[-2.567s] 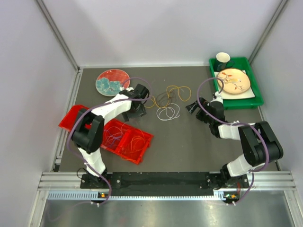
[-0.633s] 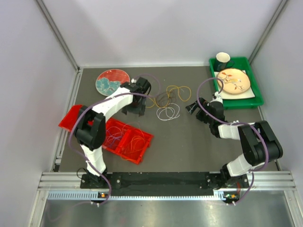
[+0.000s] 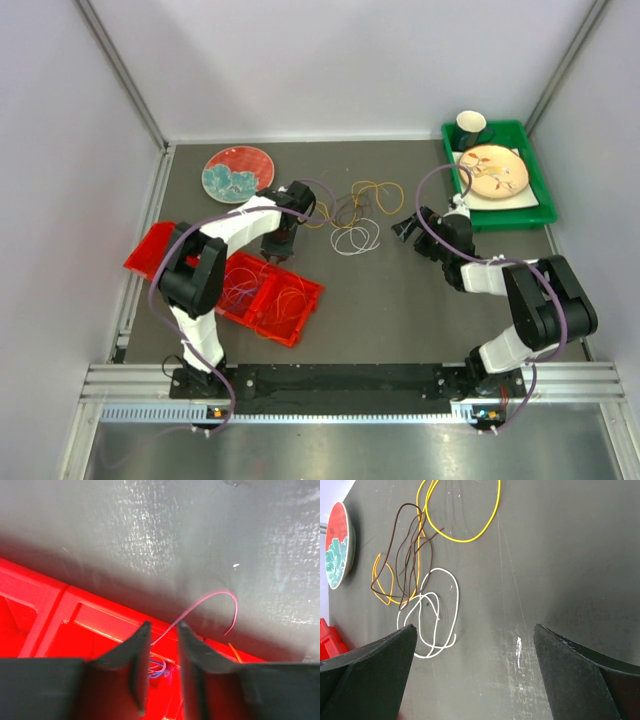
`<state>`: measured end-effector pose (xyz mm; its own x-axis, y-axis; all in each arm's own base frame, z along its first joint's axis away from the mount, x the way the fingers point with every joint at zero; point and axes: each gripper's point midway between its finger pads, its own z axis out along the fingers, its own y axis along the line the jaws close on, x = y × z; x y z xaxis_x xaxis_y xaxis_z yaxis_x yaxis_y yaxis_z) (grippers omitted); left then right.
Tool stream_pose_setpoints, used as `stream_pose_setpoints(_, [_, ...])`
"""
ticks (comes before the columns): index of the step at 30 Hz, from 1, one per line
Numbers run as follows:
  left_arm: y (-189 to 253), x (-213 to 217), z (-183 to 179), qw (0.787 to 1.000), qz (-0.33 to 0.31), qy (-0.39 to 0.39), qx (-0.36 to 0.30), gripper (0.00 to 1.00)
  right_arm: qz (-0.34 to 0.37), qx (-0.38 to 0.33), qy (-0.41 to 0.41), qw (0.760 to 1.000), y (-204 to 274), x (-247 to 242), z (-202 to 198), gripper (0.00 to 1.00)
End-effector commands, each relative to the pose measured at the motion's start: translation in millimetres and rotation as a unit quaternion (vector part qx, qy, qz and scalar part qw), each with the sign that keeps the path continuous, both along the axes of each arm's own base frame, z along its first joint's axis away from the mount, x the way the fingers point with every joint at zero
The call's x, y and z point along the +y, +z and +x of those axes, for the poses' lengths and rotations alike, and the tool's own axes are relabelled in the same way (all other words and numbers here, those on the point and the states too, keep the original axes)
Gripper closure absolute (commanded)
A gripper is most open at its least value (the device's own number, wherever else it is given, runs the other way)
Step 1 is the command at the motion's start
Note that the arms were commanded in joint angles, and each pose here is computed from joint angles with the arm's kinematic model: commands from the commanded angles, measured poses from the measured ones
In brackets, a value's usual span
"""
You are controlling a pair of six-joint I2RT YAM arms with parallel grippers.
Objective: Untangle the cables
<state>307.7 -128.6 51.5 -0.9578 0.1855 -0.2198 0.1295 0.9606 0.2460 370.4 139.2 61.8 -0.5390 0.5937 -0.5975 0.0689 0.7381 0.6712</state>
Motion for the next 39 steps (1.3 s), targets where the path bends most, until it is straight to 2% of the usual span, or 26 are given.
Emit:
stream_pose_setpoints(1, [-2.2, -4.2, 11.1, 1.000, -0.009, -0.002, -0.017, 0.77, 0.005, -0.035, 0.002, 0.999, 20.6, 3.4, 17.4, 0.01])
stream_pose_setpoints(2, [-1.9, -5.4, 11.1, 1.000, -0.011, -0.003, -0.017, 0.80, 0.005, -0.034, 0.002, 0.999, 19.7, 3.4, 17.2, 0.01])
stream_pose_setpoints(3, [-2.6, -5.9, 11.2, 1.000, -0.012, -0.002, -0.016, 0.93, 0.004, -0.033, 0.002, 0.999, 19.3, 3.3, 17.0, 0.01])
stream_pose_setpoints(4, [-2.3, -5.8, 11.8, 1.000, -0.013, 0.001, -0.017, 0.99, 0.004, -0.033, 0.002, 0.999, 19.3, 3.3, 17.0, 0.01])
stream_pose_setpoints(5, [-1.6, -6.4, 12.2, 1.000, -0.014, 0.001, -0.018, 1.00, 0.005, -0.034, 0.002, 0.999, 19.7, 3.4, 17.1, 0.01])
stream_pose_setpoints(11, [30.5, -1.8, 15.3, 0.999, -0.009, 0.020, -0.044, 1.00, 0.005, -0.036, 0.002, 0.999, 21.2, 3.5, 17.8, 0.01])
stream_pose_setpoints(17, [93.4, 11.9, 16.1, 0.992, -0.007, 0.061, -0.112, 1.00, 0.005, -0.034, 0.003, 0.999, 19.4, 3.5, 16.8, 0.01])
stream_pose_setpoints(24, [130.2, 40.8, -26.2, 0.980, -0.011, 0.133, -0.146, 1.00, 0.006, -0.034, 0.004, 0.999, 19.5, 4.1, 16.8, 0.01])
stream_pose_setpoints(30, [123.3, 58.7, -69.8, 0.969, -0.031, 0.196, -0.146, 1.00, 0.008, -0.033, 0.006, 0.999, 19.1, 4.8, 16.0, 0.01])
stream_pose_setpoints(35, [95.9, 83.0, -98.4, 0.968, 0.024, 0.219, -0.119, 1.00, 0.009, -0.033, 0.009, 0.999, 19.5, 5.6, 15.2, 0.01])
stream_pose_setpoints(39, [78.3, 93.0, -104.3, 0.967, 0.055, 0.224, -0.112, 1.00, 0.010, -0.036, 0.010, 0.999, 21.1, 6.2, 15.2, 0.01])
